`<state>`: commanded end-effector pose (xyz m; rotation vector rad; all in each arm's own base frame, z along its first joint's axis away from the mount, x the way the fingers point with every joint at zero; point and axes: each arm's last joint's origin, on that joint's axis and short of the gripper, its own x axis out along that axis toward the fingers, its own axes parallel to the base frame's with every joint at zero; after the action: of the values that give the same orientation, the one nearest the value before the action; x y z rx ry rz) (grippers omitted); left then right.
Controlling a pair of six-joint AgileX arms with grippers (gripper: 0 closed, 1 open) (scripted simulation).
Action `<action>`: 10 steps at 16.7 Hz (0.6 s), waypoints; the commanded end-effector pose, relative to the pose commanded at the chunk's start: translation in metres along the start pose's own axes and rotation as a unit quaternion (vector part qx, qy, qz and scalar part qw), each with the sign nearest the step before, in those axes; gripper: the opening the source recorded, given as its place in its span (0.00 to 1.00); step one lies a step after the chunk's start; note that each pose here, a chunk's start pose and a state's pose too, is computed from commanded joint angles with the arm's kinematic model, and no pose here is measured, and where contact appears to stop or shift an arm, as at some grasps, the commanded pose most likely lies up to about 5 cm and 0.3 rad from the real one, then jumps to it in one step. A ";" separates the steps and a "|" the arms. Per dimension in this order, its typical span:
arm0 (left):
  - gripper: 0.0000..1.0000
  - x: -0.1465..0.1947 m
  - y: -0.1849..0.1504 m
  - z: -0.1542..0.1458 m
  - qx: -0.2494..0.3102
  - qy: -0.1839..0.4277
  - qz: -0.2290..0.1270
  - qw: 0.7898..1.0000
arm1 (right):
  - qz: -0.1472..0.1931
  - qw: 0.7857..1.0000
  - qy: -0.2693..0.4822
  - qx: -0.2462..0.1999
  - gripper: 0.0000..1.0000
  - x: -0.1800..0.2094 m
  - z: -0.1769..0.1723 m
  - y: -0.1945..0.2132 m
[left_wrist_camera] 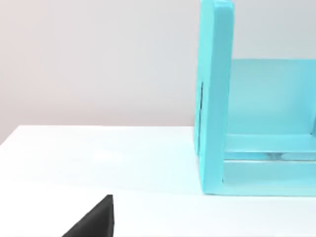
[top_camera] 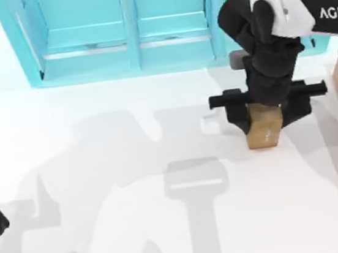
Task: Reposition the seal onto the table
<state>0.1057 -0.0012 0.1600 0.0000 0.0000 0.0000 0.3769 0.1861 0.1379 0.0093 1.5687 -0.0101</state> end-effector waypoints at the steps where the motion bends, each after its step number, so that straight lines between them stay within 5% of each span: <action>1: 1.00 0.000 0.000 0.000 0.000 0.000 0.000 1.000 | 0.000 1.000 0.000 0.000 0.23 0.000 0.000 0.000; 10: 1.00 0.000 0.000 0.000 0.000 0.000 0.000 1.000 | 0.000 1.000 0.000 0.000 0.90 0.000 0.000 0.000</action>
<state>0.1057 -0.0012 0.1600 0.0000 0.0000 0.0000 0.3769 0.1861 0.1379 0.0093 1.5687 -0.0101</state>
